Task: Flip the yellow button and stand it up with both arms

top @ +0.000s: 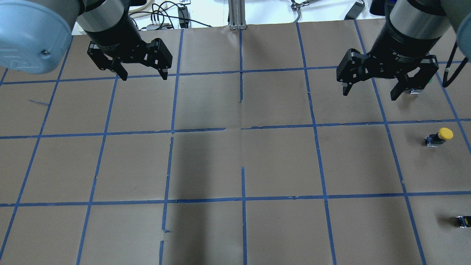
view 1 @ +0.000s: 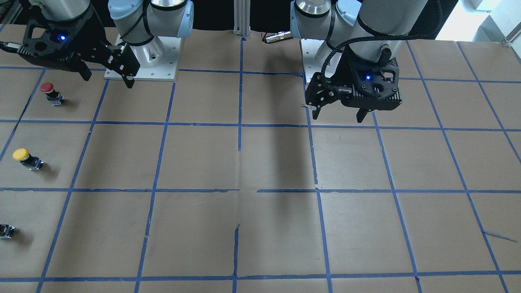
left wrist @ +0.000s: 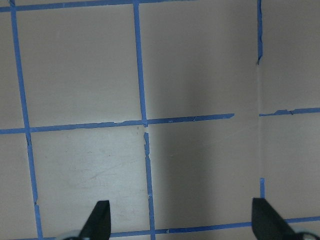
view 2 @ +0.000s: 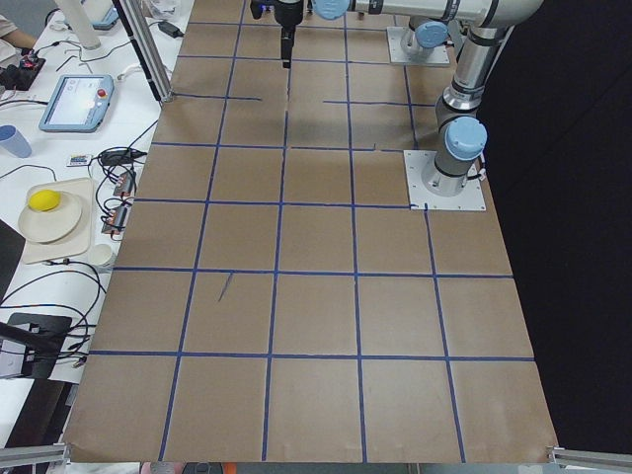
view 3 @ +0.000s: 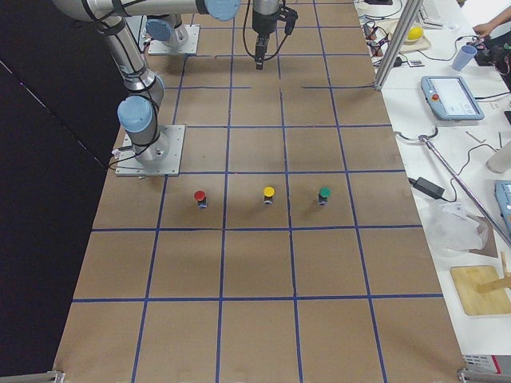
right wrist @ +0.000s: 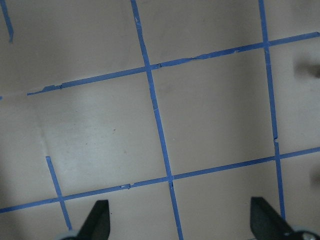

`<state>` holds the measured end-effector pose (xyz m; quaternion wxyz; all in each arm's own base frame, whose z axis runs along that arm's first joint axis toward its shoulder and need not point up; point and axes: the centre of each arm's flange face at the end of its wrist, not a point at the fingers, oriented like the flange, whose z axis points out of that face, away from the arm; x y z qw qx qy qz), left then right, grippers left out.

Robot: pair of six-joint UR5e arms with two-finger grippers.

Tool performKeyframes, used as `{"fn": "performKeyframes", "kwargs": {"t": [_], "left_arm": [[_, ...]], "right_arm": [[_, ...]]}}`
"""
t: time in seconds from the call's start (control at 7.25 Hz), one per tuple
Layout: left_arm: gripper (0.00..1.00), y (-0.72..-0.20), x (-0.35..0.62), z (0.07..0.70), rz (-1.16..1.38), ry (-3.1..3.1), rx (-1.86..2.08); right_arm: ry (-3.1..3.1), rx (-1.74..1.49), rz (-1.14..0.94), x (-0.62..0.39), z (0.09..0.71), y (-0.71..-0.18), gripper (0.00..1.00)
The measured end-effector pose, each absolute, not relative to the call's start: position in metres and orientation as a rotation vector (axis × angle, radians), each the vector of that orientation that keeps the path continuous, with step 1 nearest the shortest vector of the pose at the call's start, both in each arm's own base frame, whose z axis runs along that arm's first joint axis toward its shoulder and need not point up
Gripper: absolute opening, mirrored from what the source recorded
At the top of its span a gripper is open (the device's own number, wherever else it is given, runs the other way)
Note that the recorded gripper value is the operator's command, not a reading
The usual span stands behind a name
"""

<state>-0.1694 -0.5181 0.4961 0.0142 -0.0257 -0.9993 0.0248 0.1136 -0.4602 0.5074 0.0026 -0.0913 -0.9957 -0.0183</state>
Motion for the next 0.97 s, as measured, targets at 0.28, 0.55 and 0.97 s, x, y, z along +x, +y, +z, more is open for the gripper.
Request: {"fn": "performKeyframes", "kwargs": {"t": [0.28, 0.55, 0.97], "left_arm": [[1.00, -0.516, -0.169, 0.487, 0.046, -3.113, -0.080], [1.00, -0.506, -0.169, 0.469, -0.002, -3.113, -0.081], [1.00, -0.501, -0.167, 0.467, -0.007, -3.116, -0.075]], "right_arm": [[-3.139, -0.284, -0.070, 0.118, 0.505, -0.467, 1.00], [-3.141, -0.283, -0.073, 0.118, 0.504, -0.468, 1.00], [-3.135, -0.281, -0.073, 0.118, 0.504, -0.468, 1.00]]}}
